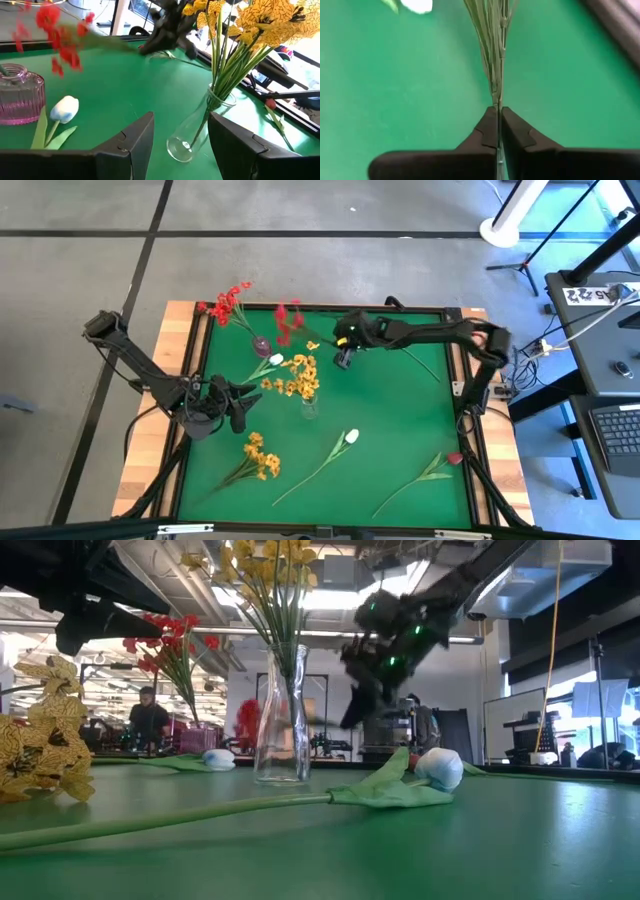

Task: Sort flowers into vase by color
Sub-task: Put the red flowers into the violet vase

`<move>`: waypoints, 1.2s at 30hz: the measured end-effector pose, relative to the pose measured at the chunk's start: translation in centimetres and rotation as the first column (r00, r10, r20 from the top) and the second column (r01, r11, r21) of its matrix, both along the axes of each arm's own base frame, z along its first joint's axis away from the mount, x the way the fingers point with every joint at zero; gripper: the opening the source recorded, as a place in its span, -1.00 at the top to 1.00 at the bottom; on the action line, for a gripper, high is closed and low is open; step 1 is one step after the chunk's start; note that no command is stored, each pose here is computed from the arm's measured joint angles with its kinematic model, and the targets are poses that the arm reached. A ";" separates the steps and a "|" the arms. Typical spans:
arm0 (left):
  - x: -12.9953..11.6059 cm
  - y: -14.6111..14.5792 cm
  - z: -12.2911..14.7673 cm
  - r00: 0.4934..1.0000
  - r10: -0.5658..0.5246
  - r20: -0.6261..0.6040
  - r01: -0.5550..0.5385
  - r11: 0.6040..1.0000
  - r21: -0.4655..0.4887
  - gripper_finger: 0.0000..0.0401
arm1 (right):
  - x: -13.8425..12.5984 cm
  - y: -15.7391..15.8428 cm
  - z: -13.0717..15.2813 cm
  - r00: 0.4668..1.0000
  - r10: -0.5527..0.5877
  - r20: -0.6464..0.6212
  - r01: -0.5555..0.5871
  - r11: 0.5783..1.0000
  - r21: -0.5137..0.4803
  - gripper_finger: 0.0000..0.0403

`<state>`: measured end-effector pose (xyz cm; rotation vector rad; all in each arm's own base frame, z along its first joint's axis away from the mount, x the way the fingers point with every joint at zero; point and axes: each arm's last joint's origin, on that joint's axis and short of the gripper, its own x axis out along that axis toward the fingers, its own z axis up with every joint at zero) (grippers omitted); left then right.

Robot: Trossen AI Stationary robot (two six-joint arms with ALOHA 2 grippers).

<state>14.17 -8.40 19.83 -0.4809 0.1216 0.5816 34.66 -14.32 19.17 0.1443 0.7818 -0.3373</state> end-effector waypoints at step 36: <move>11.1 4.1 16.0 0.955 -0.228 0.188 0.117 0.877 0.467 0.10 | -4.1 11.4 19.2 0.510 0.340 0.790 -0.320 0.928 -0.193 1.00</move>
